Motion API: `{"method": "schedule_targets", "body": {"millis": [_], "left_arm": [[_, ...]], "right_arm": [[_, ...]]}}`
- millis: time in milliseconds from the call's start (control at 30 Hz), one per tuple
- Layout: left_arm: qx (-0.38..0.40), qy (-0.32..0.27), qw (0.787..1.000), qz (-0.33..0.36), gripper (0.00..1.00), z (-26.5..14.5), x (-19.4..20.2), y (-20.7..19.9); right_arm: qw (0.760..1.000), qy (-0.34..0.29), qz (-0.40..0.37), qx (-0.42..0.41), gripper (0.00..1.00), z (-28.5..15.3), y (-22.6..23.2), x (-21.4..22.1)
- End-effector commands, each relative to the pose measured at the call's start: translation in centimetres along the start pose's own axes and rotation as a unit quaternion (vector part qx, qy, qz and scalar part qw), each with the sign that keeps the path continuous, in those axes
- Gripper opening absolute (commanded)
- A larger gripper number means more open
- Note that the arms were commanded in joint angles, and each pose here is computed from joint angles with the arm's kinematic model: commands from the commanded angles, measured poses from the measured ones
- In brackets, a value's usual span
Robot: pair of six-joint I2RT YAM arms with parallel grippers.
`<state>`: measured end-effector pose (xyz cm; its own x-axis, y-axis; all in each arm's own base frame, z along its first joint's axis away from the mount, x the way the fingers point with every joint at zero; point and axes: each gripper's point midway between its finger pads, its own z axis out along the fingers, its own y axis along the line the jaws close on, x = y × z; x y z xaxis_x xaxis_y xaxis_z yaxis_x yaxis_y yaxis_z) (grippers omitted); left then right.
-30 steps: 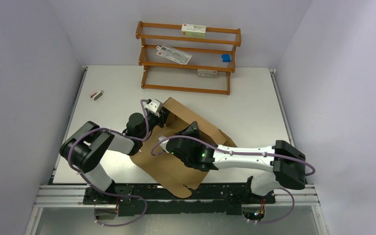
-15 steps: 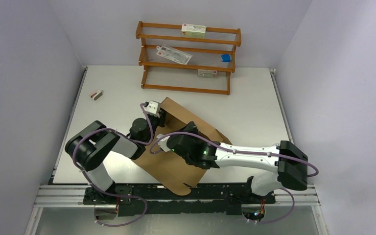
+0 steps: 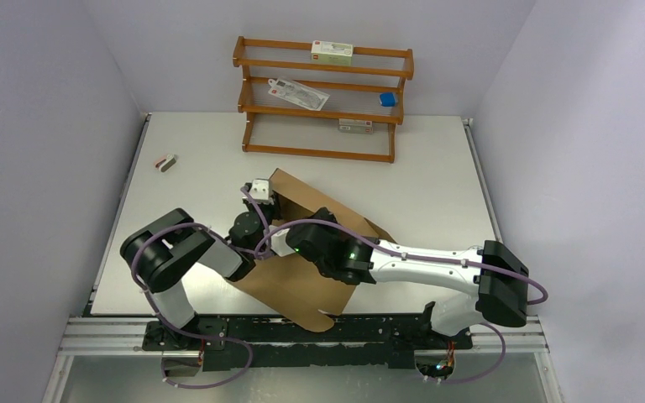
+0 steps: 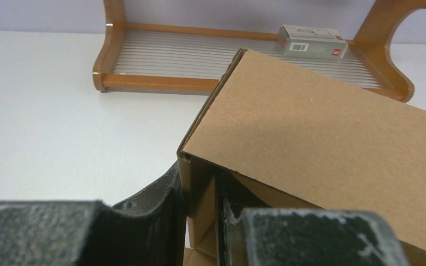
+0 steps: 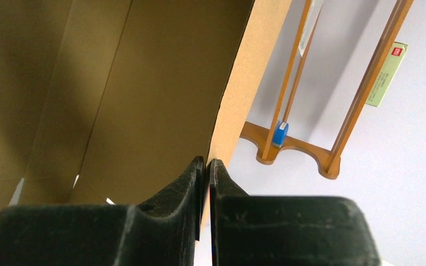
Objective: Fold the paper box
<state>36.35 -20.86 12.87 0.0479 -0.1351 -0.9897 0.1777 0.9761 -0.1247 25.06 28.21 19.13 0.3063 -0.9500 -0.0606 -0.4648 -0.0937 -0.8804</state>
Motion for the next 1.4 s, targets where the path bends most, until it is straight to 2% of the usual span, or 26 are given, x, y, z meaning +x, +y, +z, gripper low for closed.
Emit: {"method": "schedule_targets", "body": {"millis": [0,367,467,533,667,900,1100,1233,1367], "left_arm": [[-0.122,-0.041,0.991,-0.022,0.08,0.4,-2.0,3.8],[-0.184,-0.029,0.983,0.001,0.05,-0.7,-1.5,5.3],[-0.132,-0.037,0.991,-0.006,0.08,-0.9,-1.6,4.2],[-0.083,-0.044,0.996,-0.007,0.1,-1.1,-1.6,2.9],[-0.023,-0.029,0.999,0.005,0.08,-1.1,-0.7,1.1],[0.0,0.03,0.999,0.029,0.05,-0.9,0.4,1.5],[0.03,0.07,0.996,0.049,0.05,-1.2,0.5,1.0],[0.039,0.078,0.994,0.061,0.05,-1.2,0.8,0.8],[0.034,0.082,0.994,0.063,0.05,-1.1,1.0,1.1]], "right_arm": [[0.997,-0.02,-0.01,-0.067,0.08,0.0,3.1,-0.1],[0.997,-0.021,0.016,-0.067,0.08,0.7,3.1,0.3],[0.997,-0.023,0.024,-0.064,0.09,0.7,2.8,0.3],[0.997,-0.023,0.03,-0.062,0.12,0.7,2.7,0.2],[0.998,-0.018,0.035,-0.055,0.26,0.6,2.6,0.7],[0.998,0.02,0.046,-0.025,0.41,-0.3,2.8,3.7],[0.996,0.078,0.043,0.021,0.48,-1.0,3.1,6.9],[0.994,0.085,0.032,0.054,0.49,-1.3,2.3,7.6],[0.994,0.082,0.039,0.063,0.38,-1.5,1.7,7.4]]}}
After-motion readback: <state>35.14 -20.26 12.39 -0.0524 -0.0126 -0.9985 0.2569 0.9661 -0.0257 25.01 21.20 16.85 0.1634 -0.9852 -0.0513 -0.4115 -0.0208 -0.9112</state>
